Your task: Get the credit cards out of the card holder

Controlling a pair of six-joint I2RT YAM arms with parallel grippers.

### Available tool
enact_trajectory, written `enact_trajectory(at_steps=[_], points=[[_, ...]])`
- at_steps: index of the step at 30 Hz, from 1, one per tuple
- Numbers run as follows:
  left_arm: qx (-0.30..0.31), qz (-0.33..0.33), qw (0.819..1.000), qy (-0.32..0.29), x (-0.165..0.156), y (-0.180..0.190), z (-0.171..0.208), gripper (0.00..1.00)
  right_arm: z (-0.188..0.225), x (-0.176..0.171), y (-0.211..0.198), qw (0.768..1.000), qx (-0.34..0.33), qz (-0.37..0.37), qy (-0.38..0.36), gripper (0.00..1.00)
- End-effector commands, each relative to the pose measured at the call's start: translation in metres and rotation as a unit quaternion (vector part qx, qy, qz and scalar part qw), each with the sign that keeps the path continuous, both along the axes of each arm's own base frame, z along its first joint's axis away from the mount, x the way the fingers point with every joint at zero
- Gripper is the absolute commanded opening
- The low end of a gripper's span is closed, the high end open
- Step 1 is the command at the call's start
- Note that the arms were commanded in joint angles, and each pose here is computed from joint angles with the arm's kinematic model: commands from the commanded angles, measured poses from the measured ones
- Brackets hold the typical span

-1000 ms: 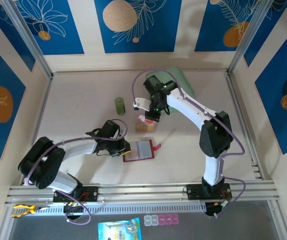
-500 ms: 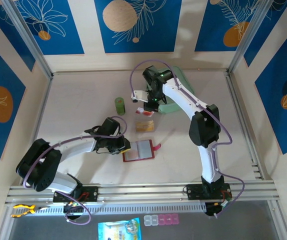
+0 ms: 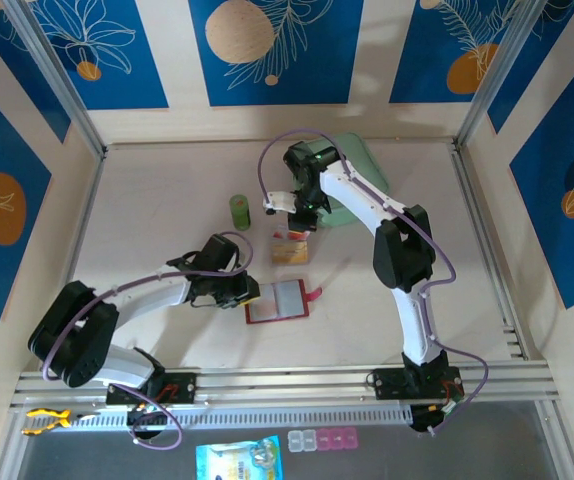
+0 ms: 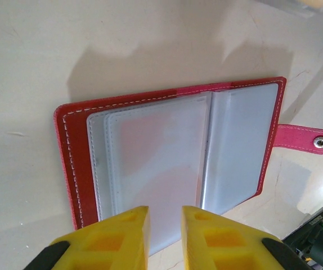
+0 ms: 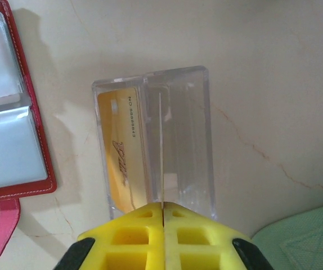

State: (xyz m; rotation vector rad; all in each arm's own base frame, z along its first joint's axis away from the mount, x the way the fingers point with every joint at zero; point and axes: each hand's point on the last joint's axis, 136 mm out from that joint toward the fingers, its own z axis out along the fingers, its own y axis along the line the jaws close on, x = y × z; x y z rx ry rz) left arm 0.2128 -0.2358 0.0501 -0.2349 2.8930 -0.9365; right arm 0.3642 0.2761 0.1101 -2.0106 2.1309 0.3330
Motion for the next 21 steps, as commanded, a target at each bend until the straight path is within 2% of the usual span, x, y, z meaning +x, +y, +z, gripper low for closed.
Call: enact_trajectory(at_steps=[1, 4, 10, 16, 21], points=[[0.005, 0.001, 1.0, -0.002, 0.0, 0.004, 0.001, 0.21, -0.005, -0.002, 0.003, 1.0, 0.007, 0.004, 0.011, 0.15], [0.007, 0.001, 1.0, -0.005, 0.001, 0.004, 0.002, 0.22, 0.009, 0.005, 0.009, 0.999, 0.03, 0.0, -0.012, 0.22], [0.007, 0.0, 1.0, -0.002, 0.005, 0.004, 0.0, 0.22, 0.033, 0.009, 0.018, 0.997, 0.061, -0.03, -0.035, 0.22], [0.007, -0.009, 1.0, 0.0, 0.01, 0.0, -0.002, 0.22, 0.045, -0.006, 0.031, 0.99, 0.104, -0.083, -0.036, 0.21], [0.007, -0.011, 1.0, -0.004, 0.015, -0.002, -0.002, 0.21, 0.055, -0.033, 0.042, 0.98, 0.152, -0.13, -0.017, 0.21]])
